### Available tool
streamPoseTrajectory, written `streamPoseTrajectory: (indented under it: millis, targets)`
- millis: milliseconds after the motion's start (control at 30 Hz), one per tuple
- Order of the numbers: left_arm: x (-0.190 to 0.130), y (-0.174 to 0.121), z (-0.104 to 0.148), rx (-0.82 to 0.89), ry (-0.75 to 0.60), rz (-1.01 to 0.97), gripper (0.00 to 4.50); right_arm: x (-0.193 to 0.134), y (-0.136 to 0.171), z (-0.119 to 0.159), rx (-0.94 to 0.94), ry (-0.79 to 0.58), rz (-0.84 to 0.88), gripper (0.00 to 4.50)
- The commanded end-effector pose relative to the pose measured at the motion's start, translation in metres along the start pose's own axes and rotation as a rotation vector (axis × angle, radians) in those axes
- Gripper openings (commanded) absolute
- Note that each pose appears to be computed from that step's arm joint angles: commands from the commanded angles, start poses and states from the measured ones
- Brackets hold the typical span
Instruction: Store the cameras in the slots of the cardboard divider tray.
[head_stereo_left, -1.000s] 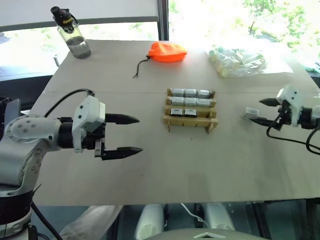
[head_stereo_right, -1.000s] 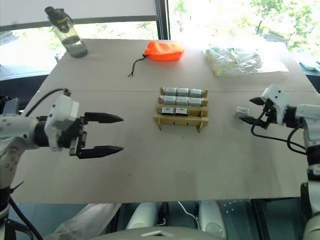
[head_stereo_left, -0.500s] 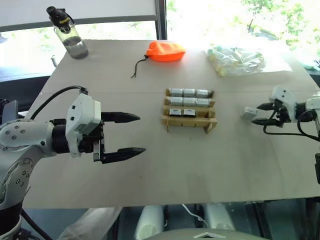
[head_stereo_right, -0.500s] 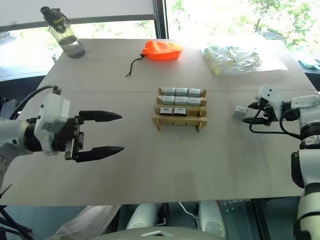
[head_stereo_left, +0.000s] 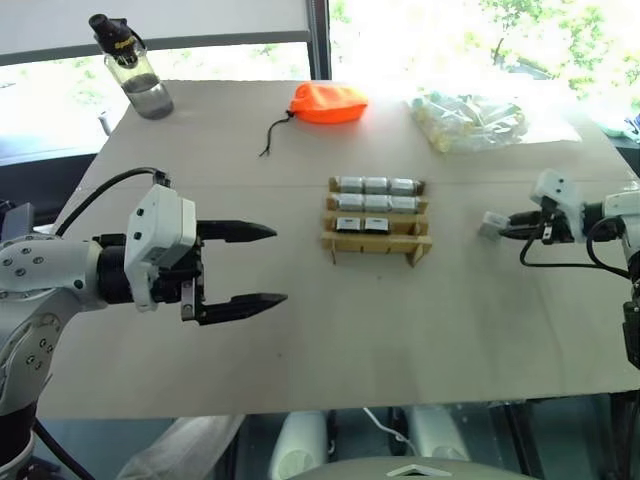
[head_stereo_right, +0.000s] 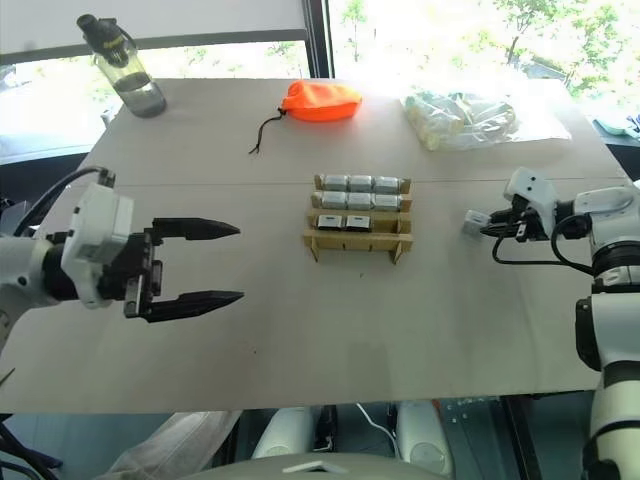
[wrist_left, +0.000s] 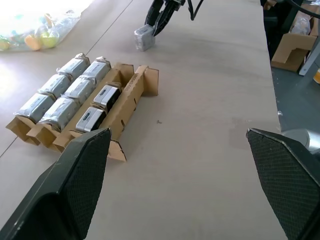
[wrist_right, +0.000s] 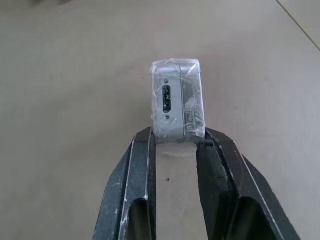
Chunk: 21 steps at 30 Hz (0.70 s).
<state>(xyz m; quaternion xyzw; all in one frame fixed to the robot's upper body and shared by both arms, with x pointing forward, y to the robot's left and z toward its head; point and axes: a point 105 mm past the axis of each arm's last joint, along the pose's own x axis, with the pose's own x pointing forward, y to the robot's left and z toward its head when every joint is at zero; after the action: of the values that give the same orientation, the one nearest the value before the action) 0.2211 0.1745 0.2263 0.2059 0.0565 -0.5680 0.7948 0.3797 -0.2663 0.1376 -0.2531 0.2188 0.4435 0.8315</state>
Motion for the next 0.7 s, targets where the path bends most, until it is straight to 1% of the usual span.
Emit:
streamPoseTrajectory:
  millis: [33,167,267,367,467,567,700]
  targets:
    - [-0.005,0.003,0.004,0.038,0.001,0.014,4.50,-0.006,-0.006,0.042,-0.046,-0.136,0.022,0.61]
    - [-0.007,0.020,0.005,0.052,-0.026,0.104,4.50,-0.001,0.006,0.076,-0.117,-0.219,0.138,0.61]
    - [-0.009,0.034,0.005,0.011,-0.050,0.183,4.50,0.005,0.021,0.100,-0.174,-0.259,0.226,0.61]
    - [-0.009,0.039,0.000,-0.025,-0.059,0.210,4.50,0.016,0.048,0.122,-0.268,-0.278,0.317,0.61]
    - [-0.009,0.047,-0.004,-0.069,-0.066,0.241,4.50,0.028,0.073,0.139,-0.316,-0.317,0.386,0.61]
    - [-0.008,0.049,-0.003,-0.094,-0.082,0.243,4.50,0.036,0.083,0.142,-0.329,-0.323,0.407,0.61]
    - [-0.006,0.049,-0.002,-0.097,-0.083,0.234,4.50,0.051,0.082,0.137,-0.374,-0.292,0.377,0.61]
